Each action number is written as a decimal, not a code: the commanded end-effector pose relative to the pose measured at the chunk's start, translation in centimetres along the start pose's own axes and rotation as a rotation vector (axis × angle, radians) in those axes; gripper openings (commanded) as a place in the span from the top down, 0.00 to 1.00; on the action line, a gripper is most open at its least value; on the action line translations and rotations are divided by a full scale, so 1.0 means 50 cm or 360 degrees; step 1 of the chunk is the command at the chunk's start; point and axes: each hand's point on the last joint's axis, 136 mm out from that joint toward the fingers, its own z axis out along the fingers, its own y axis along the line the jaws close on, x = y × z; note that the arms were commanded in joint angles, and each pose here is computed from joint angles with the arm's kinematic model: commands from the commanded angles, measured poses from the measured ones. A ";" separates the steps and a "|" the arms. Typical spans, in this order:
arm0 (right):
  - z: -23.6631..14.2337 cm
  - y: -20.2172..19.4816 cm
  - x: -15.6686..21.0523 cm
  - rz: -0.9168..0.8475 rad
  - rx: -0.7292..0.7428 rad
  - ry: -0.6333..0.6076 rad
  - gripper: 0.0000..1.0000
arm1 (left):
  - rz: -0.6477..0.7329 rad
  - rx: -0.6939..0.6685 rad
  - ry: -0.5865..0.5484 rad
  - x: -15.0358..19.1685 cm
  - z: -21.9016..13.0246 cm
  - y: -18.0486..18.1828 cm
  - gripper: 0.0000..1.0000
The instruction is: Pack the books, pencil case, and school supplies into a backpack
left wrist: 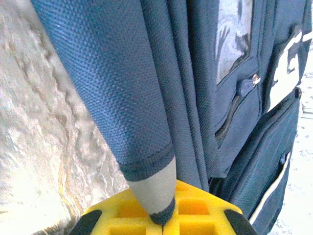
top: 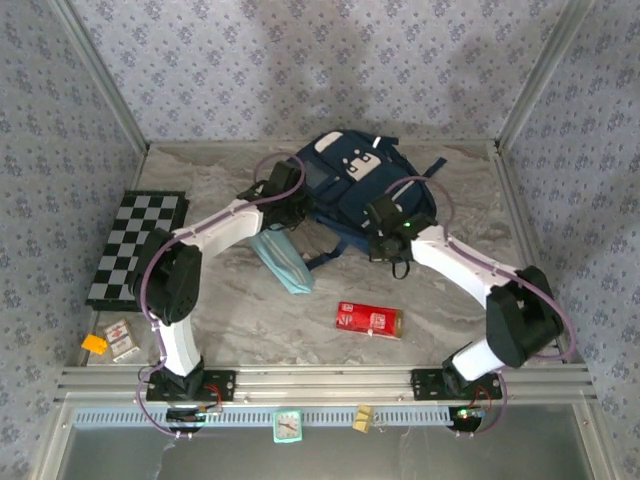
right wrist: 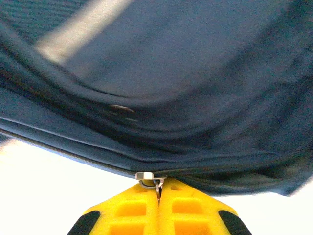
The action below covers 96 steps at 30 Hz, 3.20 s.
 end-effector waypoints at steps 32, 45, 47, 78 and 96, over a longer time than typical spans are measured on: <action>0.014 0.151 -0.001 -0.0049 -0.0381 0.0083 1.00 | -0.0377 0.0138 0.0268 0.186 0.025 0.012 0.27; 0.012 0.158 -0.010 -0.0053 -0.0407 0.0071 1.00 | -0.0500 0.0024 0.0198 0.232 0.057 0.012 0.59; 0.013 0.153 -0.009 -0.0051 -0.0389 0.0073 1.00 | -0.0514 0.0013 0.0211 0.239 0.059 0.016 0.61; -0.001 -0.001 0.032 -0.0221 0.0116 0.0187 1.00 | -0.0191 -0.0062 -0.0161 -0.067 -0.068 0.144 1.00; 0.036 0.288 -0.034 -0.0367 -0.0541 0.0063 1.00 | 0.0251 0.0088 -0.0100 -0.215 -0.096 0.106 0.46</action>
